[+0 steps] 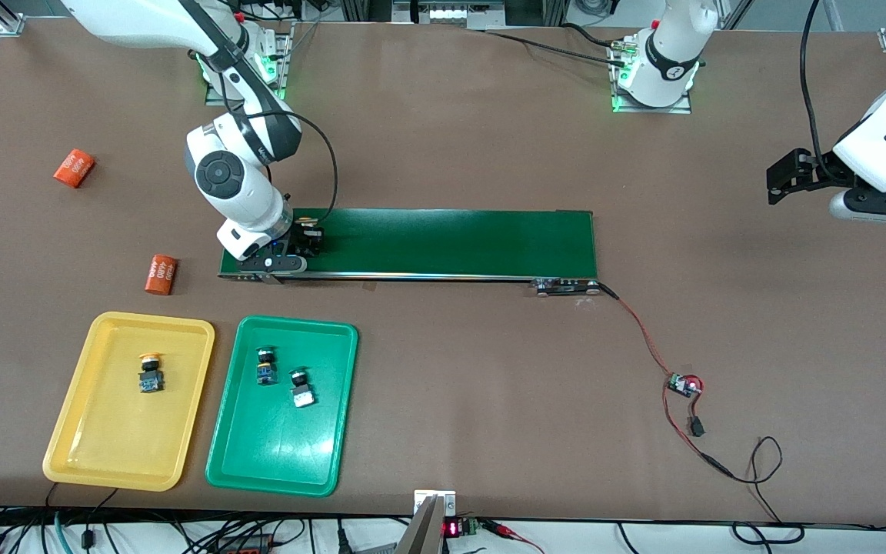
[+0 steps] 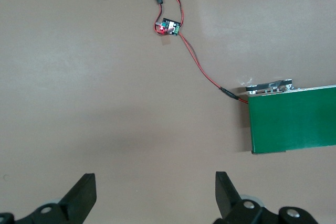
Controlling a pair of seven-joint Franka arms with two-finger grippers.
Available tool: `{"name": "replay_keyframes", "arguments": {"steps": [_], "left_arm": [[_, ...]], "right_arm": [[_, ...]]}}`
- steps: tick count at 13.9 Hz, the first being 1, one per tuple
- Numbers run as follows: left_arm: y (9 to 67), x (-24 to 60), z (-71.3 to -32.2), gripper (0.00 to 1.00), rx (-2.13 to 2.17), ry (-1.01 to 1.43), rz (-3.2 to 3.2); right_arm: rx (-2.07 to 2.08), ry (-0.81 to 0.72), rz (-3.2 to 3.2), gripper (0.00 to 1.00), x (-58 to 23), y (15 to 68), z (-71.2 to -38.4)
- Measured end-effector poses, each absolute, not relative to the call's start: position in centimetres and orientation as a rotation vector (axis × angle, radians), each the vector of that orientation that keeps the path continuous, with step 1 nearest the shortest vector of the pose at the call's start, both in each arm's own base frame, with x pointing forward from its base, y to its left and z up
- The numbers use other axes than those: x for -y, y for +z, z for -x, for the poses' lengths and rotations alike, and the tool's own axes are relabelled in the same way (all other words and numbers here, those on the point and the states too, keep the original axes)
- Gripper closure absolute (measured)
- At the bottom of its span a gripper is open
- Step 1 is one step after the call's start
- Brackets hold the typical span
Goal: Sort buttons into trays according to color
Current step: 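Return the right gripper to the belt and grasp the last button, then carry the orange-based button into the yellow tray and release it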
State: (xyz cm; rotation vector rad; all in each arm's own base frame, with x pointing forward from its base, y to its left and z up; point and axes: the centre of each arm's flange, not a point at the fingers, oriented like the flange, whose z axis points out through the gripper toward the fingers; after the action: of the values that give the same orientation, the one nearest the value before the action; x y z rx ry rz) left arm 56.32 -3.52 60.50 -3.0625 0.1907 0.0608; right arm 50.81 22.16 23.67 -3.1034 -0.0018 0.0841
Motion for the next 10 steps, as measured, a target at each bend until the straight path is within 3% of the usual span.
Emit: {"name": "replay_keyframes", "arguments": {"steps": [1,4,7,10], "left_arm": [[60.5,3.5,-56.3,0.0,-0.191,0.061,3.063],[60.5,3.5,-56.3,0.0,-0.191,0.061,3.063],[60.5,3.5,-56.3,0.0,-0.191,0.061,3.063],[60.5,3.5,-56.3,0.0,-0.191,0.061,3.063]], "right_arm": [[-0.002,0.104,3.115,0.67,-22.1,24.4,-51.3],[-0.039,0.089,3.138,0.66,-21.8,30.2,-55.5],[-0.035,-0.042,3.124,0.66,-18.6,36.9,-60.4],[0.013,-0.075,3.121,0.66,-11.7,36.7,-64.7]]}}
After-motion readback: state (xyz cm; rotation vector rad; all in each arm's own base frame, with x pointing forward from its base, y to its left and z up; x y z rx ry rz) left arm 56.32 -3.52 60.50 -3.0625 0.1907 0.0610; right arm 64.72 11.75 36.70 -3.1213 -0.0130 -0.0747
